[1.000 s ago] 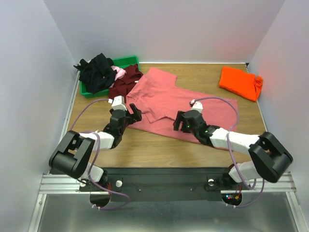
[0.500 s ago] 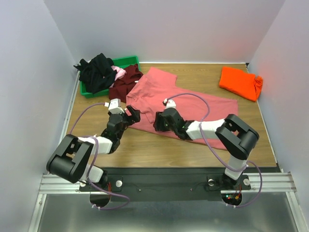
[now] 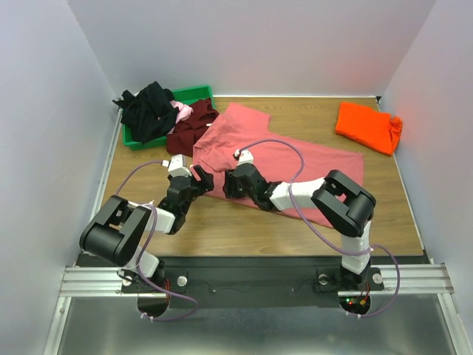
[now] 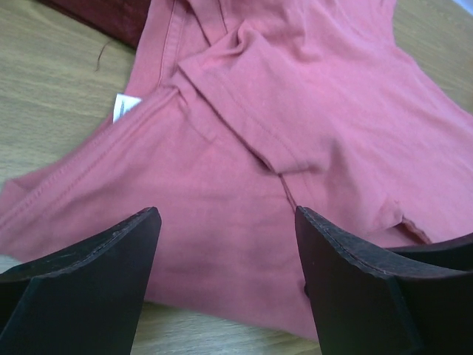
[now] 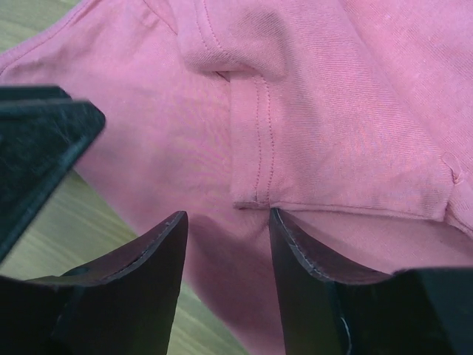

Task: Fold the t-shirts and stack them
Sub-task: Fold the tshirt

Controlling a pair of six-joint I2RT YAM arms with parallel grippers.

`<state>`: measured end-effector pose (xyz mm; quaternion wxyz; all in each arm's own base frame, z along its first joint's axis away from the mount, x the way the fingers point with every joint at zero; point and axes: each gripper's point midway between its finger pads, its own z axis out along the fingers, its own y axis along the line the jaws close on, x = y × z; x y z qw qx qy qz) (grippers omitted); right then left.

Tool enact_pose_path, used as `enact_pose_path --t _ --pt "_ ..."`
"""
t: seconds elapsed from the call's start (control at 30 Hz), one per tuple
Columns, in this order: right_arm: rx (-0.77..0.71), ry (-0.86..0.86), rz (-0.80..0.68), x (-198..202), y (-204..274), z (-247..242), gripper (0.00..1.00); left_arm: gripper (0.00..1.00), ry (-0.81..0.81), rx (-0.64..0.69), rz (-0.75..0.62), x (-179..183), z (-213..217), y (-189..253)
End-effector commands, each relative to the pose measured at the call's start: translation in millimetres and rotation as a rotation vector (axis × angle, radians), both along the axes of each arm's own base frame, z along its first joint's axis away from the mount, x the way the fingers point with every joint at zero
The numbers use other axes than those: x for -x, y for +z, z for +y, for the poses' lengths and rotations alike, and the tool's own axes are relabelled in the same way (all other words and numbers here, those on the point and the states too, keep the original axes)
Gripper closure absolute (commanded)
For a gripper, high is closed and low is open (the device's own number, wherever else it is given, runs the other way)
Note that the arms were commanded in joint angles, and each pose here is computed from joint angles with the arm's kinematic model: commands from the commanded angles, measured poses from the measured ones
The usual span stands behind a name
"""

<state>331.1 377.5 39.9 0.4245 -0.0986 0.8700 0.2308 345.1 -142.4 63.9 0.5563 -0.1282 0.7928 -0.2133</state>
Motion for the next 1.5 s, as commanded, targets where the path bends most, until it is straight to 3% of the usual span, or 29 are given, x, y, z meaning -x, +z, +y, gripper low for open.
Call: enact_pose_path --t 0.0,0.3,1.07,1.47 --pt "0.005 -0.027 -0.062 -15.8 5.6 6.8 0.48 0.16 0.005 0.029 -0.041 -4.9 -2.9 9.3" --pt "0.023 -0.083 -0.083 -25.9 5.2 2.4 0.55 0.17 0.013 0.029 -0.015 -4.5 -2.3 0.0" --pt "-0.034 -0.109 -0.145 -28.9 43.8 -1.6 0.55 0.18 0.003 0.032 0.008 -0.6 -3.5 -7.0" --pt "-0.011 -0.117 -0.136 -38.2 26.3 7.1 0.55 0.18 -0.002 0.032 0.007 0.2 -4.0 -6.0"
